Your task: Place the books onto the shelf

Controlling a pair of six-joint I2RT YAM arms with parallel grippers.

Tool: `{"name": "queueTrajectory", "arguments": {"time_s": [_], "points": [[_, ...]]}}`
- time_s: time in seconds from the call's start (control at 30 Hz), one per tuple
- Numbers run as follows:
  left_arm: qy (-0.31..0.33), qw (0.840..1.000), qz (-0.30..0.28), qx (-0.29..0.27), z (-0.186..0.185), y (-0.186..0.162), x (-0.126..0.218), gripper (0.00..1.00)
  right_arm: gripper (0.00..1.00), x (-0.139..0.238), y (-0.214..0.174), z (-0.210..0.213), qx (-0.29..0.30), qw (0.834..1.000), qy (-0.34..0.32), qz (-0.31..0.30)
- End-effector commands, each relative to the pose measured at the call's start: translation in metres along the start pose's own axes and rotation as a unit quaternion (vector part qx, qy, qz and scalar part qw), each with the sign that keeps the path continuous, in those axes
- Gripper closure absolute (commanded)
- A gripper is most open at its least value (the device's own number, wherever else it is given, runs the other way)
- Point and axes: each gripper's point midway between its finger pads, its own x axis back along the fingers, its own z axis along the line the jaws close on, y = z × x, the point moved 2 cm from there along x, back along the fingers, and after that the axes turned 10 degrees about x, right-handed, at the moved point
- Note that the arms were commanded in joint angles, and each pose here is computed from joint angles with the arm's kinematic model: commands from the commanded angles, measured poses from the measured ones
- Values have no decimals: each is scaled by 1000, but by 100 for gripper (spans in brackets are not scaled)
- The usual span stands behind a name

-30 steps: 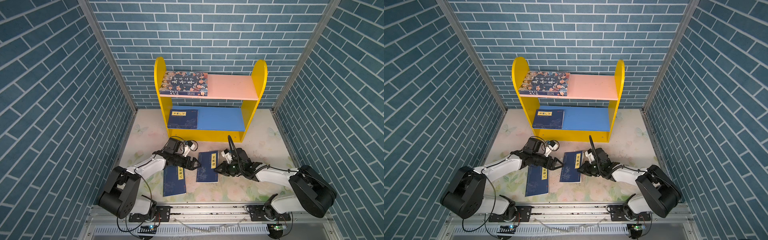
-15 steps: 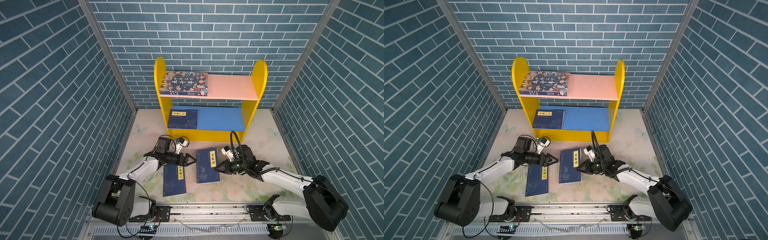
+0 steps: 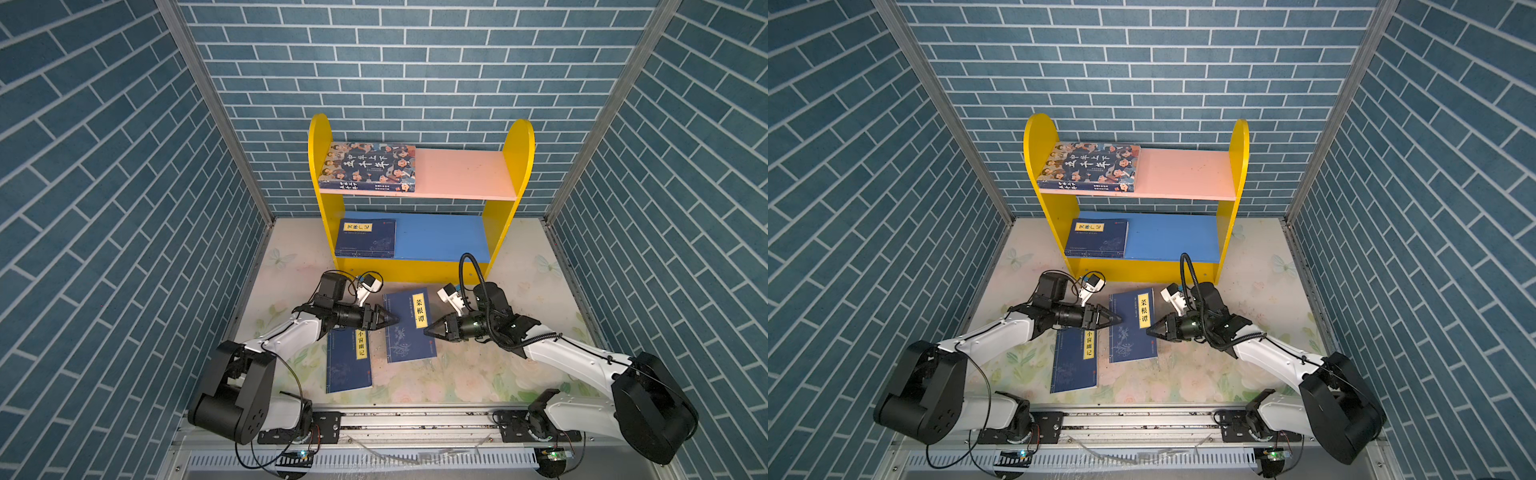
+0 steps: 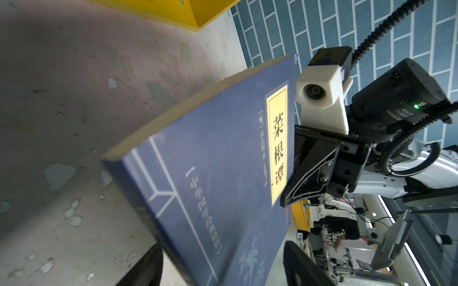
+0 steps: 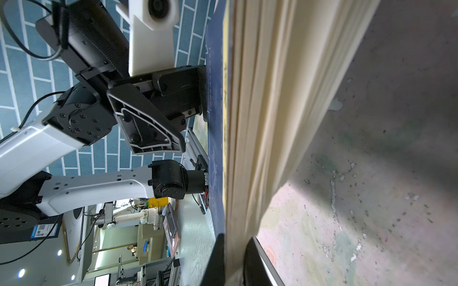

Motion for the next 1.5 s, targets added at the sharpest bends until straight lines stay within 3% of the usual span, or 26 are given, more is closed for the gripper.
{"name": "queueTrajectory", "arguments": {"time_s": [0.0,0.13,0.3,0.43,0.57,0.67,0.87,1.13,1.47], "points": [[-28,1000,4,-7,-15,8,-1,29,100,2,17,21,48,998,39,-17],[-54,999,7,-4,-28,12,-1,39,100,-1,16,20,46,998,49,-12],[-59,998,4,-8,-35,13,2,71,100,-6,13,13,38,998,51,-2],[-54,999,2,-6,-34,12,2,84,99,-9,12,9,33,998,49,1],[-51,999,-3,-14,-35,14,3,95,80,-12,12,2,26,999,38,2],[-44,999,-6,-22,-36,15,4,100,65,-11,13,-9,21,1000,4,-6],[-27,997,-18,-68,-46,19,11,100,44,3,19,-28,6,998,-53,-45],[-28,995,-29,-91,-63,24,19,100,38,30,26,-30,-10,991,-80,-106],[-31,990,-26,-135,-89,34,28,100,26,52,32,-3,-11,984,-54,-171]]}}
